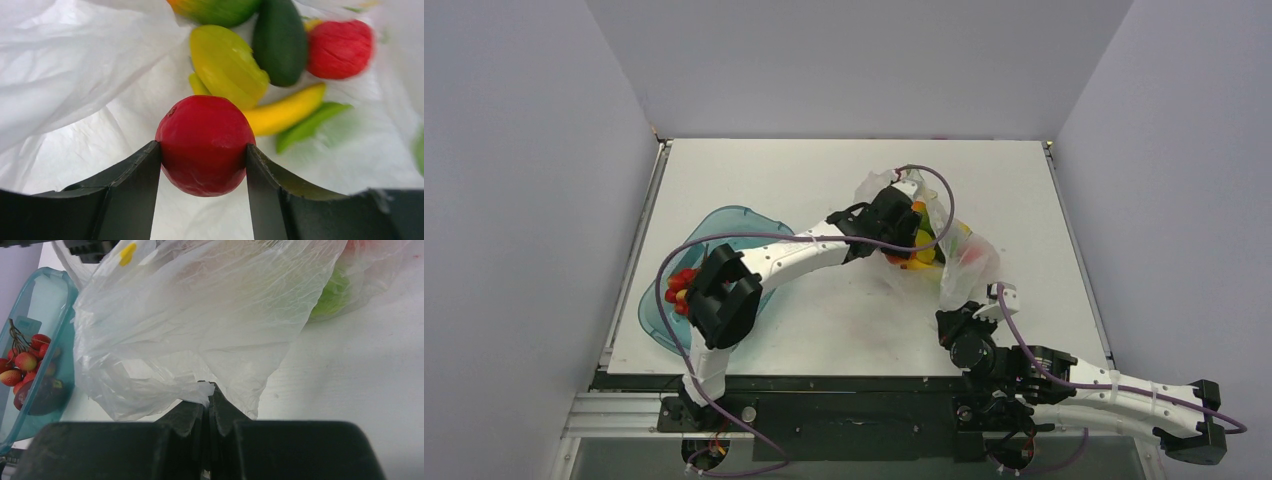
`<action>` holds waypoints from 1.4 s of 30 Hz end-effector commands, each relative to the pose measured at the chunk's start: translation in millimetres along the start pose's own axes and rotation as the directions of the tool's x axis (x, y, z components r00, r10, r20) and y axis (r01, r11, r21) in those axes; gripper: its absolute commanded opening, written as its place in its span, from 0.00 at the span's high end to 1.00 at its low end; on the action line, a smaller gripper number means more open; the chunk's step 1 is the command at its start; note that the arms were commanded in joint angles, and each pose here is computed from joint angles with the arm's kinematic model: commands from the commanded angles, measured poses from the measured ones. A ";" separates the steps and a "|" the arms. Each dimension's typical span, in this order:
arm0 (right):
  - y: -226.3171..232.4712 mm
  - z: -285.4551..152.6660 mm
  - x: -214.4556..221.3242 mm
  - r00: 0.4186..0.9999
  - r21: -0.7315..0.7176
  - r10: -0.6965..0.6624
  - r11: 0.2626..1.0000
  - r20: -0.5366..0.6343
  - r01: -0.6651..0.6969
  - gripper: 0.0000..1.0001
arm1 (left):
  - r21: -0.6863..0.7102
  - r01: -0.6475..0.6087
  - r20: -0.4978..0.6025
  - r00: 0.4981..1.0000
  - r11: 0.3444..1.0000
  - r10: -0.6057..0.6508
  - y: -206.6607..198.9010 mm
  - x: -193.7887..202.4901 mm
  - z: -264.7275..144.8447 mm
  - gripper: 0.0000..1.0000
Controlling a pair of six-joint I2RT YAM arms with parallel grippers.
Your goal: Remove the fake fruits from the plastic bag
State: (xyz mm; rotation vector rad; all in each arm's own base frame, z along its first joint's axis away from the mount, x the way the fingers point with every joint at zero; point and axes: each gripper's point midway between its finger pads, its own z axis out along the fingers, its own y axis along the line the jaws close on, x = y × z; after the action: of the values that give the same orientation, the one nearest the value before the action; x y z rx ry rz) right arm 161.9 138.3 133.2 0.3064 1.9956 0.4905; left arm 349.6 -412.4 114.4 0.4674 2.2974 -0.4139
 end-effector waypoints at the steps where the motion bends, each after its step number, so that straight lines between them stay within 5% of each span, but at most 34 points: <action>1: 4.3 -2.1 -18.2 0.998 0.003 0.012 1.000 0.060 -0.013 1.00 | 0.205 0.041 0.030 0.998 0.978 -0.048 -31.3 -27.3 -56.0 0.83; 10: 6.9 -3.2 -24.6 0.997 0.013 0.004 1.000 0.072 -0.005 1.00 | 0.521 0.075 0.030 0.994 0.850 -0.106 -66.2 -33.9 -136.9 0.92; 19: 7.6 -2.0 -30.1 0.996 0.038 -0.021 0.999 0.088 0.017 1.00 | 0.518 0.047 0.113 0.986 0.854 -0.123 -27.9 -20.2 -202.6 1.00; 25: 6.7 -0.9 -31.2 0.995 0.049 -0.026 0.999 0.093 0.021 1.00 | 0.289 0.101 0.104 0.985 0.952 -0.136 58.3 8.5 -218.4 1.00; 32: 3.6 0.5 -30.5 0.995 0.059 -0.029 0.998 0.095 0.023 1.00 | -0.046 0.180 0.125 0.977 0.983 -0.173 159.4 42.7 -233.2 1.00; 38: 3.8 1.0 -31.2 0.995 0.063 -0.028 0.998 0.095 0.022 1.00 | -0.444 0.312 0.180 0.950 0.840 -0.257 249.3 65.9 -243.5 1.00; 42: 4.5 1.1 -31.4 0.995 0.065 -0.029 0.998 0.094 0.023 1.00 | -0.579 0.374 0.200 0.927 0.725 -0.318 283.9 78.2 -241.3 1.00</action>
State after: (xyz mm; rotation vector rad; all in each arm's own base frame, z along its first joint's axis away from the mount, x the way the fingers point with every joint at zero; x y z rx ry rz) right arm 171.5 130.7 143.6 0.3094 1.9616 0.3971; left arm 269.7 -87.2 183.8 -0.1202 2.2976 -0.0891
